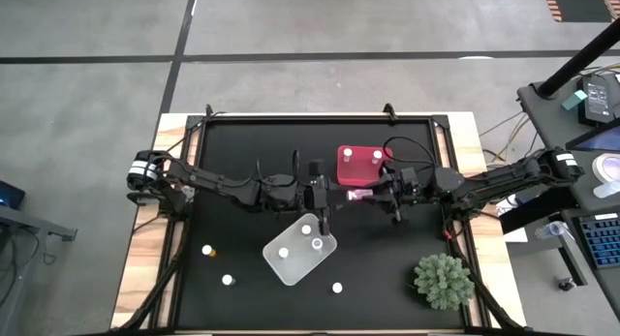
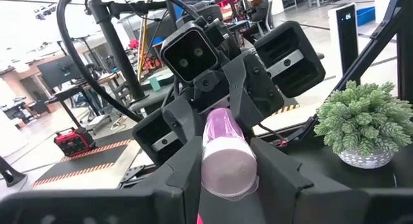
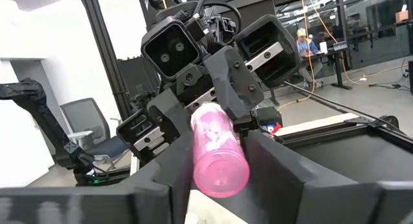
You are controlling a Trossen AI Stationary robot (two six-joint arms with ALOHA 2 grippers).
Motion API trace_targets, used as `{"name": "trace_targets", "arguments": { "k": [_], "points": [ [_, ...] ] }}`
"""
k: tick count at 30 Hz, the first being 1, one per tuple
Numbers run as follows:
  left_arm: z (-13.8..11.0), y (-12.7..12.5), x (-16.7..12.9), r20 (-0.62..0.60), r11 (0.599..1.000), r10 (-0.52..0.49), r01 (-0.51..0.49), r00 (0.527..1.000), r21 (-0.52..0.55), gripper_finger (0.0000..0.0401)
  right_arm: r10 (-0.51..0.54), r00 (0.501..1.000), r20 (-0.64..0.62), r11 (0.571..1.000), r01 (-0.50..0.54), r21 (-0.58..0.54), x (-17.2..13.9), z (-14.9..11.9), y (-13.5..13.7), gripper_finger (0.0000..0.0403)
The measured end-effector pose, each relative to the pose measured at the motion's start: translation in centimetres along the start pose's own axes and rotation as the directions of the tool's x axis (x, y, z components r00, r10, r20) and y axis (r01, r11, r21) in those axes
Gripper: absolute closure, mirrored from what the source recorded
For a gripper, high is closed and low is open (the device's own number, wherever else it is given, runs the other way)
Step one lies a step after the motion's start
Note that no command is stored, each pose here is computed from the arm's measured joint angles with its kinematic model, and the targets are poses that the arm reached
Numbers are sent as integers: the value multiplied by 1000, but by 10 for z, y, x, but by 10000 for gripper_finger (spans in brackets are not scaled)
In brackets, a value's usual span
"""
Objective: Pick and place medicine bottles into bin by pill shape (circle, oval)
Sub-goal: Put the purple tablet bottle into the red bin
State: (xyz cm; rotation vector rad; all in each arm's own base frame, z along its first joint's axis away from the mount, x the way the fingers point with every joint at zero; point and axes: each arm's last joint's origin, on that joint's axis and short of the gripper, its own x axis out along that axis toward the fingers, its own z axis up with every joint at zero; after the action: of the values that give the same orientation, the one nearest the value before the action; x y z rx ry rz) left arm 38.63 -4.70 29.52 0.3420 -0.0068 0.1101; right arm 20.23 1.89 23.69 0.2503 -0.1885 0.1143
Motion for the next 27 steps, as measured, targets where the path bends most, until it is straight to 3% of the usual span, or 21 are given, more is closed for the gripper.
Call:
{"name": "trace_targets", "arguments": {
  "k": [4, 12, 18, 27],
  "points": [
    [0, 0, 0, -9, 1000, 12, -12, 1000, 0, 302, 0, 1000, 8, 1000, 0, 0, -1, 2, 0, 223],
    [8, 6, 4, -200, 999, 26, -21, 979, 27, 304, -13, 1000, 2, 1000, 13, -15, -8, 18, 2, 173],
    [15, 24, 7, -367, 1000, 16, -12, 930, 12, 305, -110, 988, -107, 991, 102, -84, -2, 47, 6, 170],
    [24, 59, 8, -514, 996, 41, -74, 857, -43, 306, -239, 935, -261, 960, 189, -205, -3, 86, 13, 176]
  ]
}}
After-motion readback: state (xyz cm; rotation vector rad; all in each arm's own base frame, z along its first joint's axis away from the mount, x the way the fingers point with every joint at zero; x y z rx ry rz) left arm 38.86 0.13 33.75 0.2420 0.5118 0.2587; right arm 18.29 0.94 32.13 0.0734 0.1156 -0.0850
